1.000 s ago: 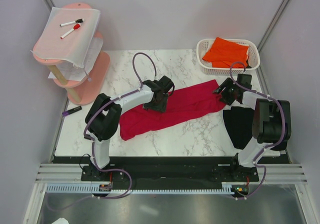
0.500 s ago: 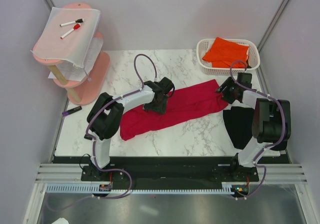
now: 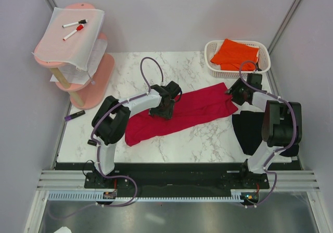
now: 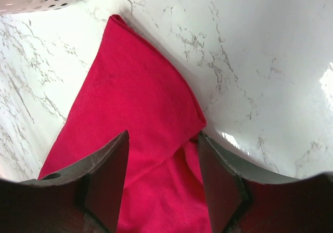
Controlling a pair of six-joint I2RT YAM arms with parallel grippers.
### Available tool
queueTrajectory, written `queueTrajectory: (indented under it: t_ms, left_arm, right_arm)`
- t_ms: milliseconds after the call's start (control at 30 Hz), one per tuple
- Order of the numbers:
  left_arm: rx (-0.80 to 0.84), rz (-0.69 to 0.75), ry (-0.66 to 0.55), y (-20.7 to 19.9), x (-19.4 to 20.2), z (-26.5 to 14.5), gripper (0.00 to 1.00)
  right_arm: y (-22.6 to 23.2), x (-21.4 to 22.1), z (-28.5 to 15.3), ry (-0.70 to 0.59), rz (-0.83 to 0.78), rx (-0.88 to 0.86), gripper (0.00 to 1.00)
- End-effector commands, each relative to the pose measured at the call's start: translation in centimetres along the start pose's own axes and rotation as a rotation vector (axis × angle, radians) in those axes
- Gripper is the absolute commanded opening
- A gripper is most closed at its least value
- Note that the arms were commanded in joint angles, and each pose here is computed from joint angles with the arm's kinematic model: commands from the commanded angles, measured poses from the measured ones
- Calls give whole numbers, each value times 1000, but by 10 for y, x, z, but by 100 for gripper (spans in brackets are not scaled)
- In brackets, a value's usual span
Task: Fold and stack the t-shirts
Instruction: Flatten out the tshirt
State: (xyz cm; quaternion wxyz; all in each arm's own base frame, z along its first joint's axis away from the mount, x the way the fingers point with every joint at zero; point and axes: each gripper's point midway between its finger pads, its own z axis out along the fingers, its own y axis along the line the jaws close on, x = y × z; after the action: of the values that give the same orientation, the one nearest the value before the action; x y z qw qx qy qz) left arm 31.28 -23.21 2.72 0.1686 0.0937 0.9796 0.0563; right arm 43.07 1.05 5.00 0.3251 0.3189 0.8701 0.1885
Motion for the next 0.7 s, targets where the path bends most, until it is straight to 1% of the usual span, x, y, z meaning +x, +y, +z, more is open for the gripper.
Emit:
queueTrajectory:
  t_ms: [0,167,200,233,333,433,500,667]
  left_arm:
    - [-27,26,-10,5,-1,2,72]
    - [-32,28,-13,6,-2,2,72]
    - [-33,28,-11,7,-1,3,72]
    - [-35,28,-9,7,-1,4,72]
    - [-38,29,-9,7,-1,3,72]
    - [-45,32,-8,9,0,4,72]
    - [-48,31,-9,10,0,4,72]
    - [-49,33,-18,10,-3,2,72]
  right_arm:
    - [4,-18,6,-57,-7,6,62]
    - [1,-30,7,-101,-13,36,57]
    - [1,-29,8,-98,-14,39,51]
    - [1,-30,10,-101,-12,42,41]
    - [-3,-31,12,-110,-8,65,25]
    - [-6,-37,9,-140,-25,93,17]
    - [-3,-41,5,-156,-37,96,14]
    - [6,-51,-8,-198,-75,106,13]
